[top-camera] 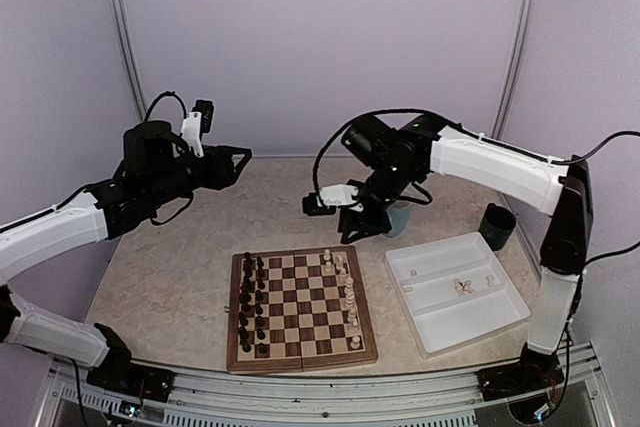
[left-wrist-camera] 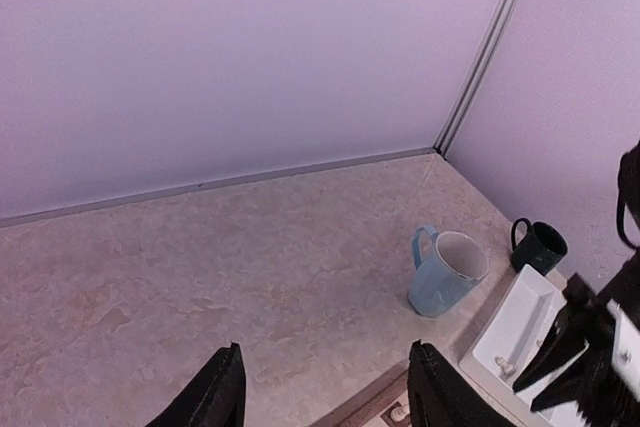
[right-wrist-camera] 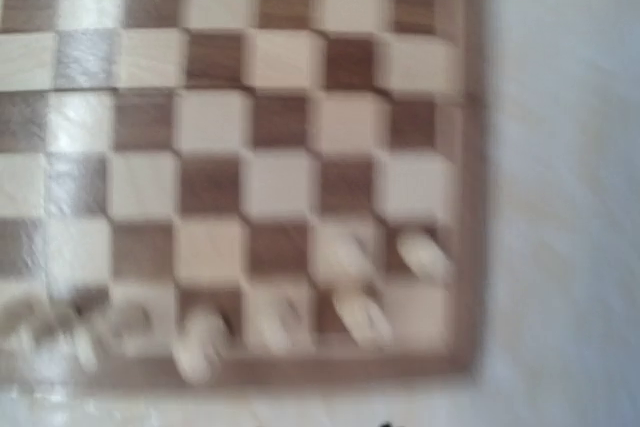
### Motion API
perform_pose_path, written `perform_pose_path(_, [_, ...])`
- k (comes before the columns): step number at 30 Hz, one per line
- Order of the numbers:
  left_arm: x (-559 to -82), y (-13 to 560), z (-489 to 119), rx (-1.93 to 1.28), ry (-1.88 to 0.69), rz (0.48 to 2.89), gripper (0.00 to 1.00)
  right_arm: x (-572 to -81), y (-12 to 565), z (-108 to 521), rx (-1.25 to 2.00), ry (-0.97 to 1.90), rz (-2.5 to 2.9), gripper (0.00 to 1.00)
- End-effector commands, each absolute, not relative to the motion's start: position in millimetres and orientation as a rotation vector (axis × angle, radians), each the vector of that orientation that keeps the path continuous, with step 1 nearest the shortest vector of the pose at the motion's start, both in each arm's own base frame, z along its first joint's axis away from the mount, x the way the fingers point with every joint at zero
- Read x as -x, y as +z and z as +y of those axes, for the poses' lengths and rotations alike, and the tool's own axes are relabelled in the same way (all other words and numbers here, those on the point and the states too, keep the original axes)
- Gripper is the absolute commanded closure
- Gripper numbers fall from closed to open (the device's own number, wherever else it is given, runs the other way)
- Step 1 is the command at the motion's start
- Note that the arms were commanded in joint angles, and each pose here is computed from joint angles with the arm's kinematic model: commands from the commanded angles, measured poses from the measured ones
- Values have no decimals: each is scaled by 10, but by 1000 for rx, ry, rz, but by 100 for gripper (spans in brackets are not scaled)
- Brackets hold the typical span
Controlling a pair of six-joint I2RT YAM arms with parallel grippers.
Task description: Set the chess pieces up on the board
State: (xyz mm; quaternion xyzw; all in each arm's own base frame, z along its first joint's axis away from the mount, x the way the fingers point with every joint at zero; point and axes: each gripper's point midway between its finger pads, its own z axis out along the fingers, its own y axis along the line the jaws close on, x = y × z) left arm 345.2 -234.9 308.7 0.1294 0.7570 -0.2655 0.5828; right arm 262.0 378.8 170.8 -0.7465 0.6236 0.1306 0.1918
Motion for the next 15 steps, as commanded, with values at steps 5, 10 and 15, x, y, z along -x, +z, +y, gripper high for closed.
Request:
perform_pose_path(5, [-3135, 3085, -3161, -579, -698, 1758, 46, -2896, 1822, 2477, 1707, 421, 1959, 78])
perform_pose_path(10, [-2970, 2938, -3636, -664, -832, 1820, 48, -2788, 1437, 1973, 1599, 365, 2025, 84])
perform_pose_path(15, [-2814, 2809, -4004, -757, -857, 1869, 49, -2795, 1148, 1527, 1446, 426, 2210, 85])
